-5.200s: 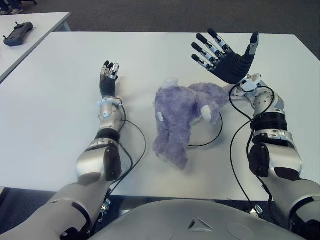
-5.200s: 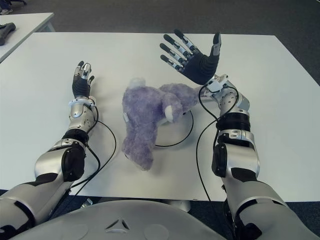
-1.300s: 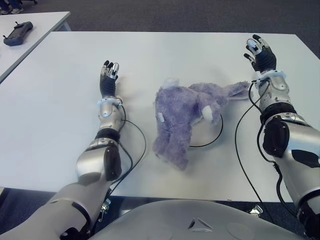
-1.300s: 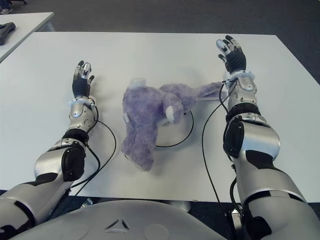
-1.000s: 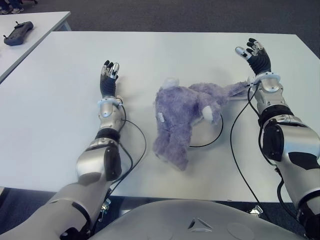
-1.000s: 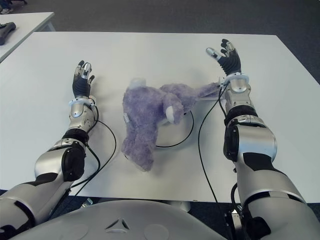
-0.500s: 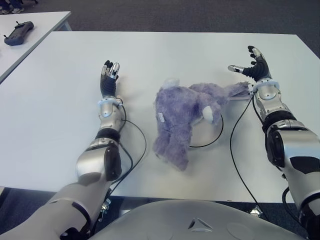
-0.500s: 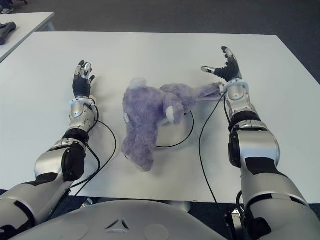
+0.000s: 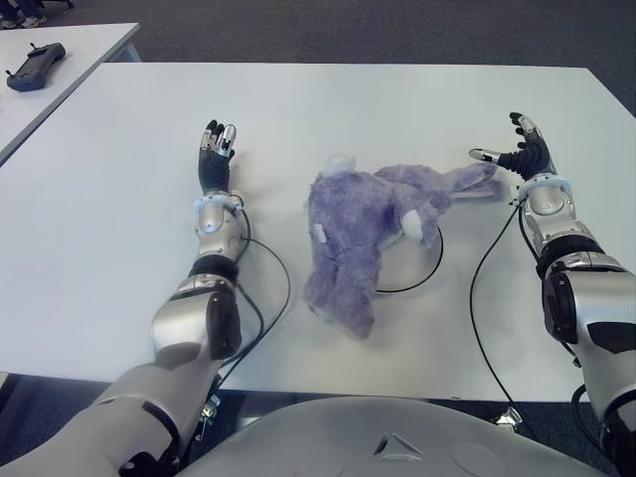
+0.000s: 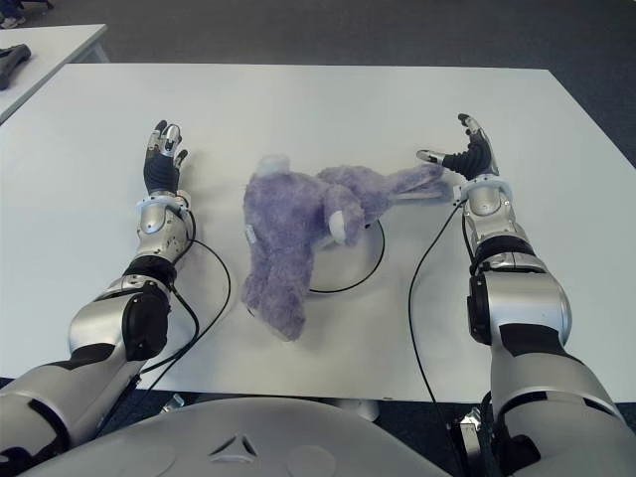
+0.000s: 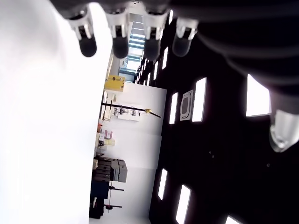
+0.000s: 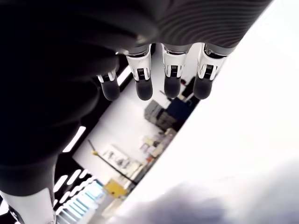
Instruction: Put the doll into the plate.
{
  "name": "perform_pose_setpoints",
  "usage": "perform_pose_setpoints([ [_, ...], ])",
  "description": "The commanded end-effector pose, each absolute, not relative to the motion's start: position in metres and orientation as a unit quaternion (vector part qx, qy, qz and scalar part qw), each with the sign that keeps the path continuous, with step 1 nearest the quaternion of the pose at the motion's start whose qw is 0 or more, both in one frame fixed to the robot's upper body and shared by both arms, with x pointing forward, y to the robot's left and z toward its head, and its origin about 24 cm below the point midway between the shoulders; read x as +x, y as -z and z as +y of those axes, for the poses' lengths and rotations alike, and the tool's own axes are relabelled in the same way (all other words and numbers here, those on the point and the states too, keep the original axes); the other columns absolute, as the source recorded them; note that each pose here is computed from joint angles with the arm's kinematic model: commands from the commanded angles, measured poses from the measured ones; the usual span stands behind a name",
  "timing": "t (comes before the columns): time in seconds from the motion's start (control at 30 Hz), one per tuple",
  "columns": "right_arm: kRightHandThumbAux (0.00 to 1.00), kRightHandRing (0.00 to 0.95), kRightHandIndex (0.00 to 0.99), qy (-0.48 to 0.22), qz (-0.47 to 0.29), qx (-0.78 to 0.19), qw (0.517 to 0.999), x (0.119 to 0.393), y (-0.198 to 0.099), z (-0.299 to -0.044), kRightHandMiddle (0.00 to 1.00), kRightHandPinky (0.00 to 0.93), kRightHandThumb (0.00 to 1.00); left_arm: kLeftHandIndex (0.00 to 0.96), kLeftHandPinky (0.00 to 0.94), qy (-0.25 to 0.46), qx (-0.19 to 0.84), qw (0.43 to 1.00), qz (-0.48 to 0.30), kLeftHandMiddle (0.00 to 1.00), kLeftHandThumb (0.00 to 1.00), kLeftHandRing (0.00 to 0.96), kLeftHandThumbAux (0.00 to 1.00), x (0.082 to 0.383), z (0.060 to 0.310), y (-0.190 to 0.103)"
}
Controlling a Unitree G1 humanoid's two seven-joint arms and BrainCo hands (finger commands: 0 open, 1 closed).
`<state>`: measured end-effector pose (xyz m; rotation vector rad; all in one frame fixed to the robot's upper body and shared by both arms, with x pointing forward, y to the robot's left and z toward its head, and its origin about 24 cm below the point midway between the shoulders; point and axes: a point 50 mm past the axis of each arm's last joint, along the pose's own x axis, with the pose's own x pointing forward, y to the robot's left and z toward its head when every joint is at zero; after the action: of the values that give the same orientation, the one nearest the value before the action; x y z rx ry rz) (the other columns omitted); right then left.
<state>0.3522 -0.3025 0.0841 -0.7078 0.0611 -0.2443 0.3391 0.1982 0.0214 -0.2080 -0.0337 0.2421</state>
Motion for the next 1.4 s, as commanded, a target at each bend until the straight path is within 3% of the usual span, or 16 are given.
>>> perform_pose_setpoints([
  [0.03,0.697,0.026,0.037,0.113,0.078,-0.337,0.931,0.339,-0.049,-0.295,0.051,0.035,0.0,0.034,0.019,-0.157,-0.145,0.956,0.202,0.091,0.0,0.056,0.44,0.244,0.177,0.09],
  [0.43,0.636,0.048,0.026,0.116,0.094,-0.303,0.941,0.332,-0.036,-0.294,0.072,0.054,0.0,0.031,0.013,-0.162,-0.142,0.955,0.205,0.093,0.0,0.057,0.449,0.244,0.178,0.09],
  [0.67,0.619,0.049,0.032,0.119,0.123,-0.235,0.957,0.328,-0.025,-0.291,0.067,0.062,0.0,0.029,0.009,-0.163,-0.143,0.955,0.202,0.092,0.0,0.055,0.449,0.244,0.179,0.09],
  [0.83,0.639,0.036,0.044,0.116,0.15,-0.128,0.974,0.326,-0.008,-0.275,0.051,0.048,0.0,0.029,0.012,-0.162,-0.144,0.955,0.201,0.092,0.0,0.057,0.445,0.244,0.179,0.09],
  [1.1,0.658,0.033,0.051,0.101,0.163,-0.042,0.981,0.33,0.005,-0.241,0.047,0.041,0.0,0.027,0.018,-0.161,-0.15,0.956,0.194,0.093,0.0,0.06,0.438,0.243,0.18,0.09],
  [1.4,0.66,0.026,0.047,0.059,0.176,-0.019,0.982,0.328,0.019,-0.206,0.043,0.024,0.0,0.026,0.013,-0.163,-0.154,0.955,0.195,0.089,0.0,0.057,0.437,0.242,0.181,0.09],
])
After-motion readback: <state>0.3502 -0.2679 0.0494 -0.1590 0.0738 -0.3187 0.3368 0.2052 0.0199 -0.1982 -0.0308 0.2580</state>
